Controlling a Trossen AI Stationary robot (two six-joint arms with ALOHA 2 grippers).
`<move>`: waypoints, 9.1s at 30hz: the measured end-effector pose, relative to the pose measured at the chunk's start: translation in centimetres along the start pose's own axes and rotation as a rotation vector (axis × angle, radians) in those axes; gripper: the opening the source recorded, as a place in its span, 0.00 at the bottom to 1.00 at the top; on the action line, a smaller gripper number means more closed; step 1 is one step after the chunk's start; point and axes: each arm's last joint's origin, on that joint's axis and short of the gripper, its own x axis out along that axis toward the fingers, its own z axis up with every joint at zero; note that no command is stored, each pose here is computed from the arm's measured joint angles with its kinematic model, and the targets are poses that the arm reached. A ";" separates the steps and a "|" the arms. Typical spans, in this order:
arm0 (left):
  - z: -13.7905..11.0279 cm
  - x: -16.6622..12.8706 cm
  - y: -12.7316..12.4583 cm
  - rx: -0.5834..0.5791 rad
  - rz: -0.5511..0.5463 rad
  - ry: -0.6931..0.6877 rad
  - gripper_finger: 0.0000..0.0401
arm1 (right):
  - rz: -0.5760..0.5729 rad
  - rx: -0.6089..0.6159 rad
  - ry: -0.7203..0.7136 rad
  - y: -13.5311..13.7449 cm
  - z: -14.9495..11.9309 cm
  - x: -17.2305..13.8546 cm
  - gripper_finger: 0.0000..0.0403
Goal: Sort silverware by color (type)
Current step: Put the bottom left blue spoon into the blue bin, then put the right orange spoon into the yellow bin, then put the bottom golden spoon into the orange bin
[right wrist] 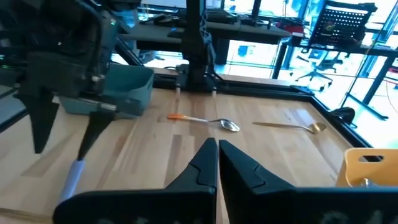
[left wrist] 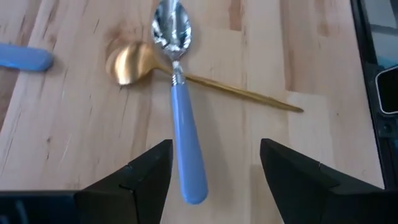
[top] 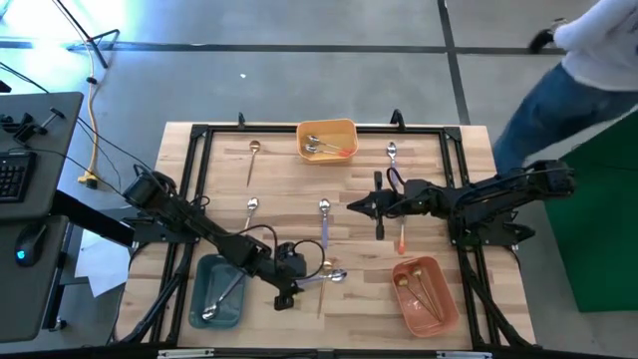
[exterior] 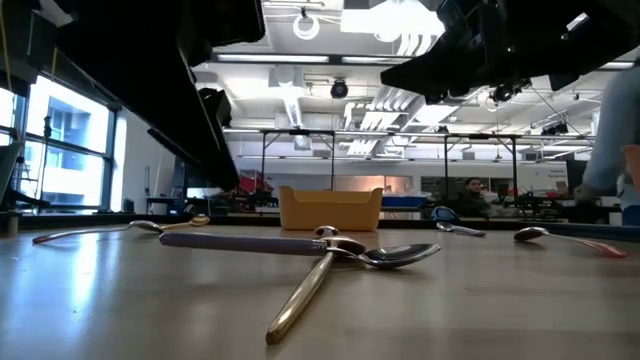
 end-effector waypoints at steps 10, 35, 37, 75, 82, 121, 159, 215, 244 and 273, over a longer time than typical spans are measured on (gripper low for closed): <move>-2.1 3.4 0.6 0.083 0.090 0.087 0.56 | -0.014 0.000 0.004 0.0 0.0 0.0 0.00; 1.2 -4.9 1.2 -0.026 0.016 0.007 0.13 | -0.046 0.000 0.045 -0.1 -0.4 0.0 0.00; 1.0 -7.0 0.9 -0.108 0.006 0.007 0.13 | -0.046 0.000 0.045 -0.1 -0.4 0.0 0.00; -15.0 -14.4 -8.6 -0.923 0.433 0.315 0.13 | -0.061 -0.006 0.075 -0.6 -0.7 0.0 0.00; -14.8 -14.2 -8.5 -0.945 0.444 0.322 0.13 | -0.061 -0.017 0.075 -0.6 -0.7 0.0 0.00; -0.9 -7.2 3.0 0.011 -0.027 -0.239 0.00 | -0.255 0.126 0.337 -2.6 1.6 1.1 0.00; -7.2 -7.8 23.6 -0.182 0.281 -0.786 0.00 | -0.846 1.069 1.072 -0.2 -3.8 -5.0 0.36; -8.5 -9.0 27.2 -0.324 0.432 -0.769 0.00 | -0.135 -0.150 0.981 -25.3 2.3 15.7 0.00; -8.9 -8.9 27.5 -0.341 0.439 -0.733 0.00 | -0.101 -0.083 1.111 -22.7 4.5 15.3 0.17; -9.2 -8.1 26.8 -0.202 0.408 -0.628 0.00 | -0.171 0.686 1.001 1.8 2.2 12.3 0.00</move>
